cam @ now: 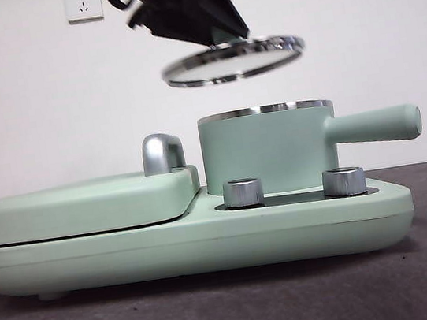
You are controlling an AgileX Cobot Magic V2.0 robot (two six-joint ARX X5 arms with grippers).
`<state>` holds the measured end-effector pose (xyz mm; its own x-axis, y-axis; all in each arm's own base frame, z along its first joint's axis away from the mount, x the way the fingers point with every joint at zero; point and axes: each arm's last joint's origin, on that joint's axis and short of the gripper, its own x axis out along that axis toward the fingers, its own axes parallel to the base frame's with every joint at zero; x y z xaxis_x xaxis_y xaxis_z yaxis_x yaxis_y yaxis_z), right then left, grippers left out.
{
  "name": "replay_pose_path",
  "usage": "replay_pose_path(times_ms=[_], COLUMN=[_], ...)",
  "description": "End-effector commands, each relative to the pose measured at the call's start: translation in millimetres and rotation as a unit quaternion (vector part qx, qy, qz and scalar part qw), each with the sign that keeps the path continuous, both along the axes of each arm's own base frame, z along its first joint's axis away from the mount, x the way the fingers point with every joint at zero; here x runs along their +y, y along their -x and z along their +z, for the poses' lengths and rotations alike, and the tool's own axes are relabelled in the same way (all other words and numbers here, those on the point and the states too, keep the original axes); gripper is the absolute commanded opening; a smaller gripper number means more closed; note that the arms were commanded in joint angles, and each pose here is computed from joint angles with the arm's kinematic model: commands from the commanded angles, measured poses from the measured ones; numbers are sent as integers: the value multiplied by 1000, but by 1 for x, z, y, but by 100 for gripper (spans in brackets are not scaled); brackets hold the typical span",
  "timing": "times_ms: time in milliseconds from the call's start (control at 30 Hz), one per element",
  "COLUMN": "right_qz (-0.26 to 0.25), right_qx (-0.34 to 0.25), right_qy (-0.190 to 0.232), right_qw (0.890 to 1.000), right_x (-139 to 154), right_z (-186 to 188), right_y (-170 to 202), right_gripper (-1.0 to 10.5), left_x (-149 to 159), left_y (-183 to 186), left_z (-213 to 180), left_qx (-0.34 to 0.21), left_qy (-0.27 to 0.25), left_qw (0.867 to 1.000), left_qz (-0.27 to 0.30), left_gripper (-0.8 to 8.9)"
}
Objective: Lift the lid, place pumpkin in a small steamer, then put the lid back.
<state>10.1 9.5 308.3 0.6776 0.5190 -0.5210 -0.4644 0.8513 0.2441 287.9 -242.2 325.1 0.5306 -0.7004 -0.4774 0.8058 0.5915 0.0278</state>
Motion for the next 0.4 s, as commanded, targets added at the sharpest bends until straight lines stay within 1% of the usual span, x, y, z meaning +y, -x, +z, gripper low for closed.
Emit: replay_pose_path(times_ms=[33, 133, 400], right_qz=[1, 0, -4], right_qx=[-20, -27, -24], right_qy=[-19, -25, -30], right_qw=[1000, 999, 999], right_x=[-4, -6, -6], right_z=[2, 2, 2], right_y=[6, 10, 10], right_gripper=[491, 491, 491], left_x=[-12, -17, -23], left_y=[-9, -15, -22], left_z=[4, 0, -4], left_qx=[-20, -18, -35], left_qy=[3, -1, -4], left_qw=[1000, 1000, 999], left_qz=[-13, -13, -21], left_gripper=[6, 6, 6])
